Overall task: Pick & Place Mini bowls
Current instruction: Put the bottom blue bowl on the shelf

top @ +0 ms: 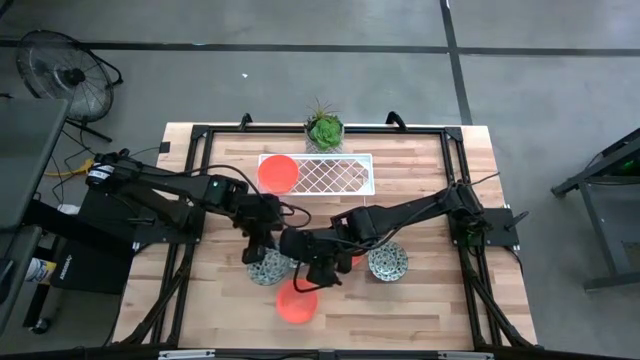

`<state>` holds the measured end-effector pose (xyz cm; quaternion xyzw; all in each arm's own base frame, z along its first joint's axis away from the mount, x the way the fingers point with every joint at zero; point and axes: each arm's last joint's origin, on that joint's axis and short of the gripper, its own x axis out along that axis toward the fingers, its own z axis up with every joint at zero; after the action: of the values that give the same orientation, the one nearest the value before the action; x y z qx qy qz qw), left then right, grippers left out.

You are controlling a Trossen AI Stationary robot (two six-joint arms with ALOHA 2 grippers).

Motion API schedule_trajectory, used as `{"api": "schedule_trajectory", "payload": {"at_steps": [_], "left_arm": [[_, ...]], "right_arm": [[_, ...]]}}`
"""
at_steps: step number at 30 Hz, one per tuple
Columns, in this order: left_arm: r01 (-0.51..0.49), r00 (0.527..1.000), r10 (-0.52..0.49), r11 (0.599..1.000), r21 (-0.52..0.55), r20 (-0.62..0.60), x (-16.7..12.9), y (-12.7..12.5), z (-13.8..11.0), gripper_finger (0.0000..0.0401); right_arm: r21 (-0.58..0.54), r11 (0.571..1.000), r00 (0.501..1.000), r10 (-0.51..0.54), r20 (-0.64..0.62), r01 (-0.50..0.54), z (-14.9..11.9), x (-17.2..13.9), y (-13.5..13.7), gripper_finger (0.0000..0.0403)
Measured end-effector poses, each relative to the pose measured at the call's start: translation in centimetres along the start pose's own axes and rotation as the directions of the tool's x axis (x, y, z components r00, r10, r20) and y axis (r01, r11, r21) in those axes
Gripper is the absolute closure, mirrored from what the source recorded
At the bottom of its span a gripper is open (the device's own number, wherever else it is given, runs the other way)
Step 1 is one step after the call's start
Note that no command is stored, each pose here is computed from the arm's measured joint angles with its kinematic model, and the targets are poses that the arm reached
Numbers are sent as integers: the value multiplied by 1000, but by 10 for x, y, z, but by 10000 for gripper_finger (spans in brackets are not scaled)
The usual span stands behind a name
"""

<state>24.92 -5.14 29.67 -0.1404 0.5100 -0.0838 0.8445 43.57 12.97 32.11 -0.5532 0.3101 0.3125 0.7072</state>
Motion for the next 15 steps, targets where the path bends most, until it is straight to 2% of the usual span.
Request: {"api": "schedule_trajectory", "payload": {"at_steps": [5, 7, 12, 15], "left_arm": [[-67, 998, 67, 997, -36, -14, 0, 4, -2, 395], [-76, 997, 76, 996, -35, 8, 0, 4, 0, 395], [-137, 990, 140, 987, -83, 31, -1, 10, 2, 395], [-155, 985, 161, 983, -98, 57, -2, 10, 3, 395]], "right_arm": [[23, 996, 991, -81, -107, 84, -2, -1, -4, 254], [40, 996, 990, -72, -125, 78, -3, -3, -3, 254], [201, 977, 990, -47, -134, 74, 1, -4, 2, 253], [251, 966, 990, -21, -140, 56, 3, -4, 6, 254]]}}
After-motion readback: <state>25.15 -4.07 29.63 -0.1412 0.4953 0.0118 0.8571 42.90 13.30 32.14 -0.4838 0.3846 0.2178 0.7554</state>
